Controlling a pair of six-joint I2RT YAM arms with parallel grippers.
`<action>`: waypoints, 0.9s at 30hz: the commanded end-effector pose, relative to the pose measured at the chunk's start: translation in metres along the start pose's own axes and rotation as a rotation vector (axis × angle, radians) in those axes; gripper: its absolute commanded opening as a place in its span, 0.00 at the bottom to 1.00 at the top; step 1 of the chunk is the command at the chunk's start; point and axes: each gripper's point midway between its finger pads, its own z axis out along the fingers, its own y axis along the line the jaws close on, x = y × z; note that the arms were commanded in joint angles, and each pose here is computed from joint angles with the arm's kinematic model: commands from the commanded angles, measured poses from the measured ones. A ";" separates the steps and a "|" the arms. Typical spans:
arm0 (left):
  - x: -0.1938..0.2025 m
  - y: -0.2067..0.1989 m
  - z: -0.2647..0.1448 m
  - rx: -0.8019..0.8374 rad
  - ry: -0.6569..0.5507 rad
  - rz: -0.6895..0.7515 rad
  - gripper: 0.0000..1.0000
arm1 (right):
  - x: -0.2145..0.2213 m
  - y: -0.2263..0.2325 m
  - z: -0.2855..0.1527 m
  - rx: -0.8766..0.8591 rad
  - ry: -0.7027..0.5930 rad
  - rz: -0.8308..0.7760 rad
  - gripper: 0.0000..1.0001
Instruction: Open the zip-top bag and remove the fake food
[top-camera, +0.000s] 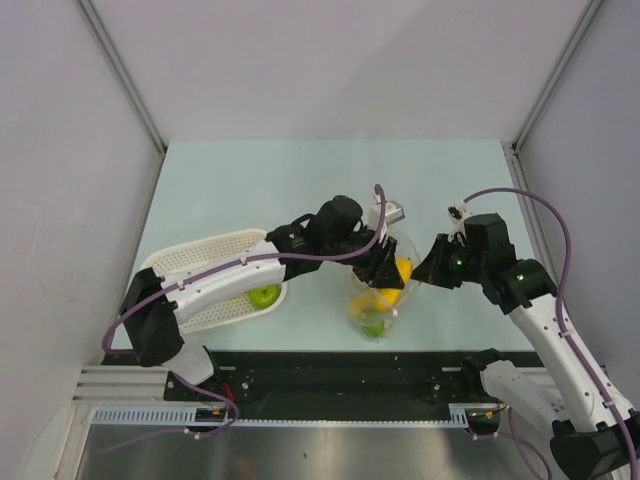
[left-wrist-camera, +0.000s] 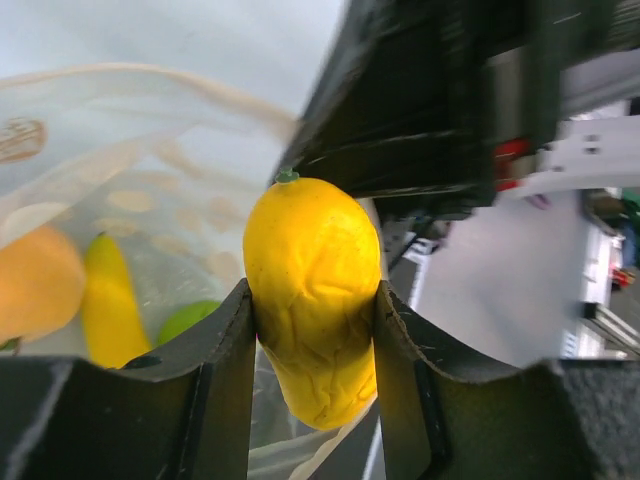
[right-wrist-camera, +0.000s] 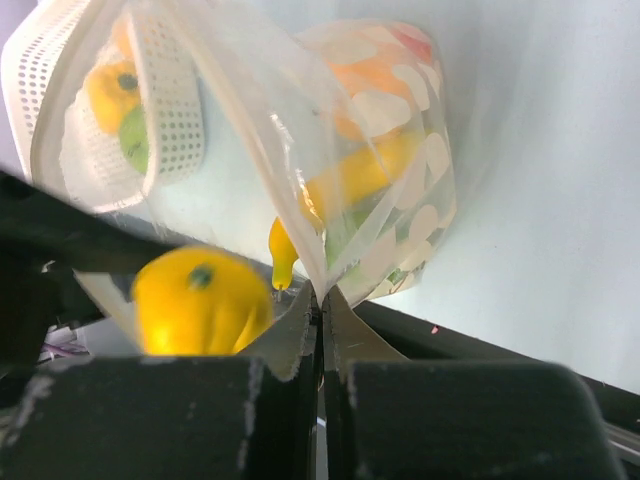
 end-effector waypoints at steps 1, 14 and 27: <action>-0.039 -0.058 -0.023 0.206 -0.082 -0.001 0.00 | 0.008 -0.003 -0.003 -0.010 0.013 -0.032 0.00; -0.116 -0.053 -0.151 -0.141 -0.516 0.071 0.00 | 0.027 -0.014 0.001 -0.011 0.046 -0.038 0.00; 0.014 0.183 -0.290 -1.197 -0.447 -0.370 0.00 | 0.020 -0.014 0.013 -0.013 0.083 -0.077 0.00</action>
